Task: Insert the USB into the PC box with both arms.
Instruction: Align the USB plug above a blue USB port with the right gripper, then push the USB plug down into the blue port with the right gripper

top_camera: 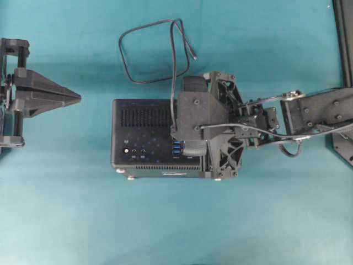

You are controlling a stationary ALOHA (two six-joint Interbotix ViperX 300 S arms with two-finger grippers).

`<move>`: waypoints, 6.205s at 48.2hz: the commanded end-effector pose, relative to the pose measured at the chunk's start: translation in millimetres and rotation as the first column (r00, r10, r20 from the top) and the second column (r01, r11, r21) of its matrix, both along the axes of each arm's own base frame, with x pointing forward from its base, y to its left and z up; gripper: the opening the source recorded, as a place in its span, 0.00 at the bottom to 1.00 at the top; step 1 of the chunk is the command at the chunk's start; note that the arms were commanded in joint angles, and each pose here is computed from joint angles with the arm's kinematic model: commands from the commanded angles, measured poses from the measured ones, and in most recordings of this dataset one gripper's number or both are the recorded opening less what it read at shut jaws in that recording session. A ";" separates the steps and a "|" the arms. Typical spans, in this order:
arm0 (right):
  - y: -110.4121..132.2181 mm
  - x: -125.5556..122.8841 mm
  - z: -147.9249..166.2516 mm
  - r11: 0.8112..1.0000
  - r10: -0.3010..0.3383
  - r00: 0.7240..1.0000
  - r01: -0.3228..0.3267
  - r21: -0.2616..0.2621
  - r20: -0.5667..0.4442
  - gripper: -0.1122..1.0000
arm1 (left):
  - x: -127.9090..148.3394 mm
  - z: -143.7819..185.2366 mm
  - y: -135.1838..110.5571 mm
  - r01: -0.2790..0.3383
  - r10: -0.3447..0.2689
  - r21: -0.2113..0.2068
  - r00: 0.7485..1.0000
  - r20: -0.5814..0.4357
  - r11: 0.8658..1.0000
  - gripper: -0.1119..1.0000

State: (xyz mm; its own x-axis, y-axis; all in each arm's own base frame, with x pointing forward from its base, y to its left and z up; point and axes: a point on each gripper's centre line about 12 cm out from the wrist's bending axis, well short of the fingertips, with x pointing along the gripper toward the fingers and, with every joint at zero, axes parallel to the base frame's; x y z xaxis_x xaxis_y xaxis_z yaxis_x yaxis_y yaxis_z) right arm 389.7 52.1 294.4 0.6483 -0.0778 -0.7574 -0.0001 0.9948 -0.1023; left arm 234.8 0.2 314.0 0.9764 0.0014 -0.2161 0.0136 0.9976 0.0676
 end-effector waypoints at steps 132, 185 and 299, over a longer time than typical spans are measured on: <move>2.6 -4.6 -3.2 1.000 -0.021 0.999 0.021 -0.004 -0.025 0.63 | 1.6 0.7 0.4 -0.002 0.002 -0.003 1.000 0.012 1.000 0.10; 2.0 -2.1 33.2 1.000 -0.016 0.998 0.017 -0.025 0.058 0.21 | 0.8 3.5 -0.1 -0.002 0.002 -0.012 0.999 0.046 1.000 0.10; -5.9 -3.9 0.6 0.999 -0.032 0.999 0.031 0.020 0.033 0.16 | -1.0 4.9 -0.4 -0.003 0.005 -0.033 0.998 0.057 0.999 0.10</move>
State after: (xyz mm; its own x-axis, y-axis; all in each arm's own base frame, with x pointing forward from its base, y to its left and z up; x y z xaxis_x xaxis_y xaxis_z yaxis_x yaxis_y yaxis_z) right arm 386.2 51.8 298.6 0.6850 -0.0672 -0.7255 0.0173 0.9970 -0.0760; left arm 232.3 0.1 313.1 0.9839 0.0007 -0.1785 0.0048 0.9995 0.0303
